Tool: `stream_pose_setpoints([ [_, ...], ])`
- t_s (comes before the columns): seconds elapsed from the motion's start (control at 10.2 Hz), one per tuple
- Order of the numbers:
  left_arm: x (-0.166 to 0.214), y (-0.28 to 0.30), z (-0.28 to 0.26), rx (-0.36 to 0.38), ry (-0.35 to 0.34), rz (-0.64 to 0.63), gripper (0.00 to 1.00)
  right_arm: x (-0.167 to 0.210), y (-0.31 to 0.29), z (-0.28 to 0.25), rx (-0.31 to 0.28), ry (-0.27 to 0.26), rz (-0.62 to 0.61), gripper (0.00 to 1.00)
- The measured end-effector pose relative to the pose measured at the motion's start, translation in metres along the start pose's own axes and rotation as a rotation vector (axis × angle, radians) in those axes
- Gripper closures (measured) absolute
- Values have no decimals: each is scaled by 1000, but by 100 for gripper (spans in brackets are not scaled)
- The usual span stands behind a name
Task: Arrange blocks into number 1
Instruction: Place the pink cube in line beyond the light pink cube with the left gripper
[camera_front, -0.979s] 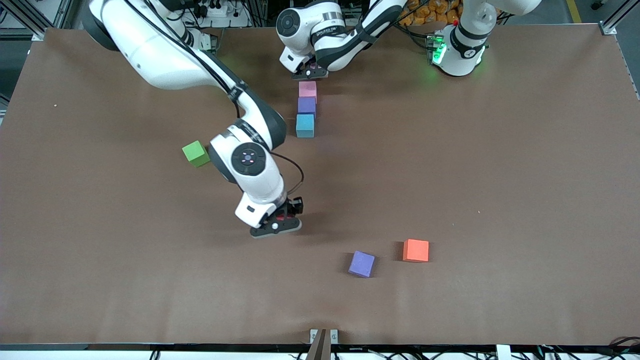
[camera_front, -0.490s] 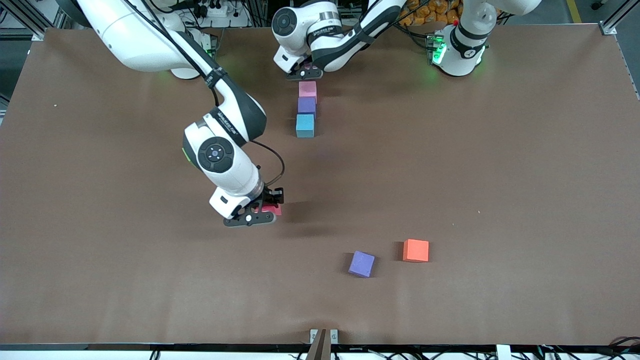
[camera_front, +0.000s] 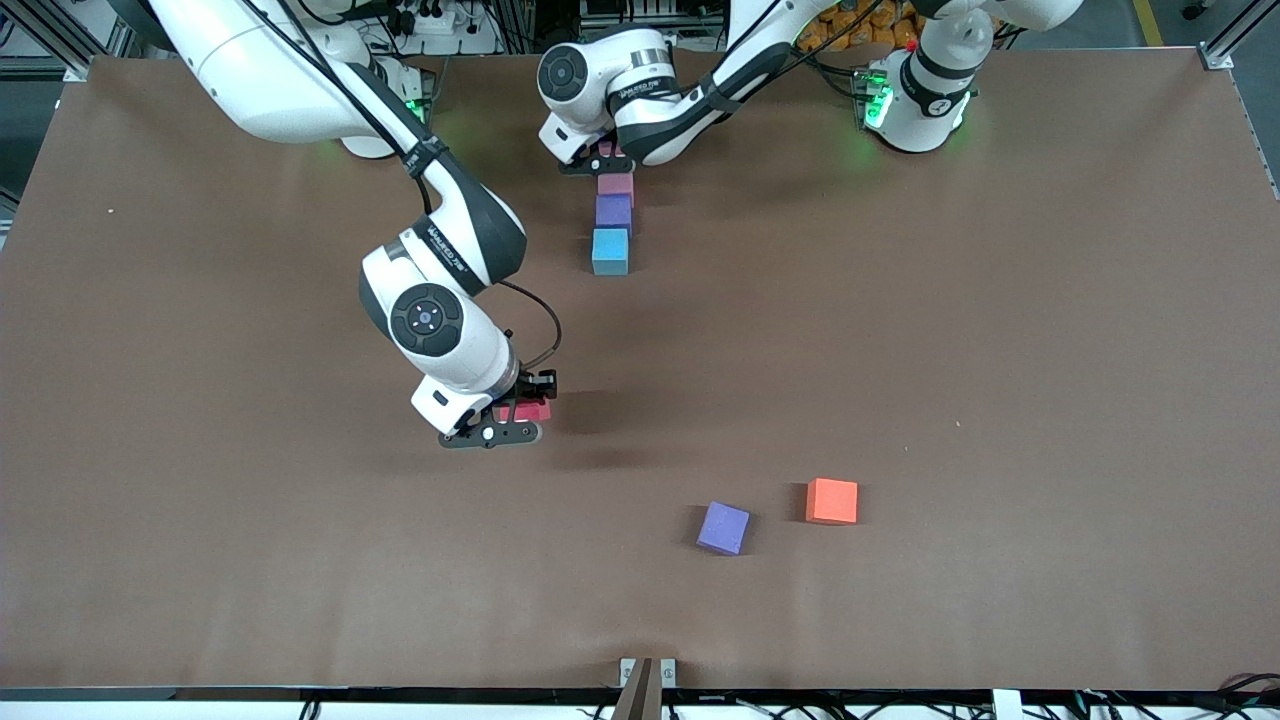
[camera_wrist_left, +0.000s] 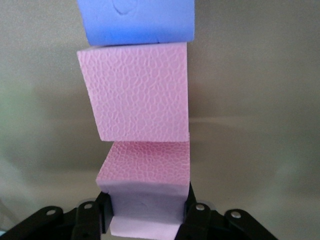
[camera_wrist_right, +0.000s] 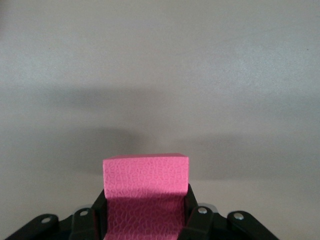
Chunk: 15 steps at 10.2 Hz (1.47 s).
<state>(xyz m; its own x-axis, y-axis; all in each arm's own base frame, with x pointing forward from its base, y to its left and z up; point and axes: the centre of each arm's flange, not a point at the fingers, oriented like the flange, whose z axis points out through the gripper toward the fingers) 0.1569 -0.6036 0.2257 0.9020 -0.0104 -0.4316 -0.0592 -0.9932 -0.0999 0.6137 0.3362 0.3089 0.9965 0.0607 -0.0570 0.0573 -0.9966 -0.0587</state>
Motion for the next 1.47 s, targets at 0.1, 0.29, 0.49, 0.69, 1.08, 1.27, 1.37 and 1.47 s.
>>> stream_pose_setpoints([
  [0.1,6,-2,-1,-1,4,-4,44,0,0,0,2,-3,2,42],
  [0.29,13,-4,-1,1,7,-10,44,-1,0,1,5,-5,4,42],
  [0.49,13,-4,0,1,7,-9,44,-1,0,1,4,-6,4,42],
  [0.69,14,-4,0,2,6,-10,44,-1,0,2,4,-7,5,42],
  [1.08,25,-6,7,14,14,-14,37,-3,0,5,3,-14,7,42],
  [1.27,30,-4,6,9,14,-19,5,-3,-1,5,4,-15,7,42],
  [1.37,30,-3,5,6,16,-19,0,-3,-1,5,4,-15,7,42],
  [1.47,30,-2,3,3,17,-18,0,-3,-1,5,4,-16,7,42],
])
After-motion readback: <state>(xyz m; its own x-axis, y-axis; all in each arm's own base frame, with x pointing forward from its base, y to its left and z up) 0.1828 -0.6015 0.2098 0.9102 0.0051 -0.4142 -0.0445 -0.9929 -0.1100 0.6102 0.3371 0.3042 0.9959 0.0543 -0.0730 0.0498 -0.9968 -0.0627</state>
